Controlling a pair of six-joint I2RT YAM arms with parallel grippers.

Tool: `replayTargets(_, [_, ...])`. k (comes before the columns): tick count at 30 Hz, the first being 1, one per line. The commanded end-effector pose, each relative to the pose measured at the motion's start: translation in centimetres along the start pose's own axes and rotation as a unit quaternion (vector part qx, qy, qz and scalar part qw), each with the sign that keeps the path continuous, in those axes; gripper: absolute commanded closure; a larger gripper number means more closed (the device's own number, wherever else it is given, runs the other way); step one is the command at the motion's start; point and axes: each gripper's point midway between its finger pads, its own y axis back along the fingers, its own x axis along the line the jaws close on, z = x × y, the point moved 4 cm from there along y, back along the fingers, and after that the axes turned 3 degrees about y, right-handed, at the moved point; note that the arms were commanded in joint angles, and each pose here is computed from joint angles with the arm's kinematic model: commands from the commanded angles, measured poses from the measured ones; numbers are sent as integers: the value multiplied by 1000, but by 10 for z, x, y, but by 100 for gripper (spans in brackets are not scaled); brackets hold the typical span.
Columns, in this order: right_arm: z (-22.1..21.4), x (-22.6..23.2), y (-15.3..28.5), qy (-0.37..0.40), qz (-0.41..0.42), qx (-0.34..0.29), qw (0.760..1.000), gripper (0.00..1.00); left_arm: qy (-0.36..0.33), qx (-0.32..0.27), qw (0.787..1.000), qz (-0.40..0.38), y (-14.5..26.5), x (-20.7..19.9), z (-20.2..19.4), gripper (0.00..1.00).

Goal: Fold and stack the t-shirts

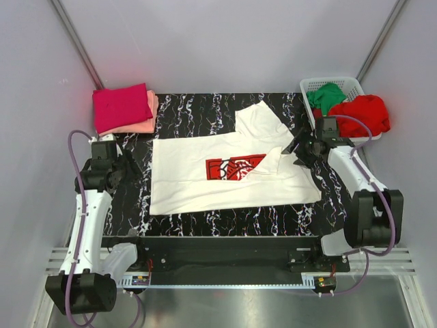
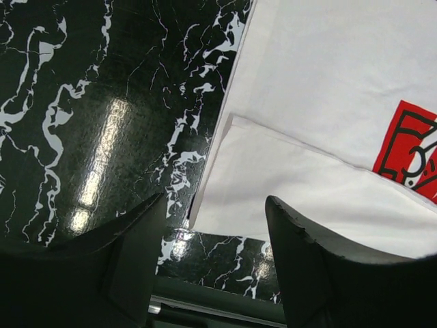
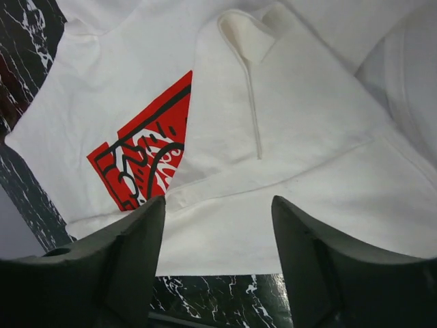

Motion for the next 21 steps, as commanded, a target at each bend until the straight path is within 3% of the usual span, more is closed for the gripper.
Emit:
replayTargets(1, [4,23,-14,19,45,7,999,36,-4,-55,998,8,9,5,16,36])
replayTargets(6, [-8,29,-51,28,26,50,998,45,13,-87,996,12,18,13,22,36])
replayTargets(21, [-29,2,-94,23,-30,79,996,54,16,-98,995,9,22,13,22,36])
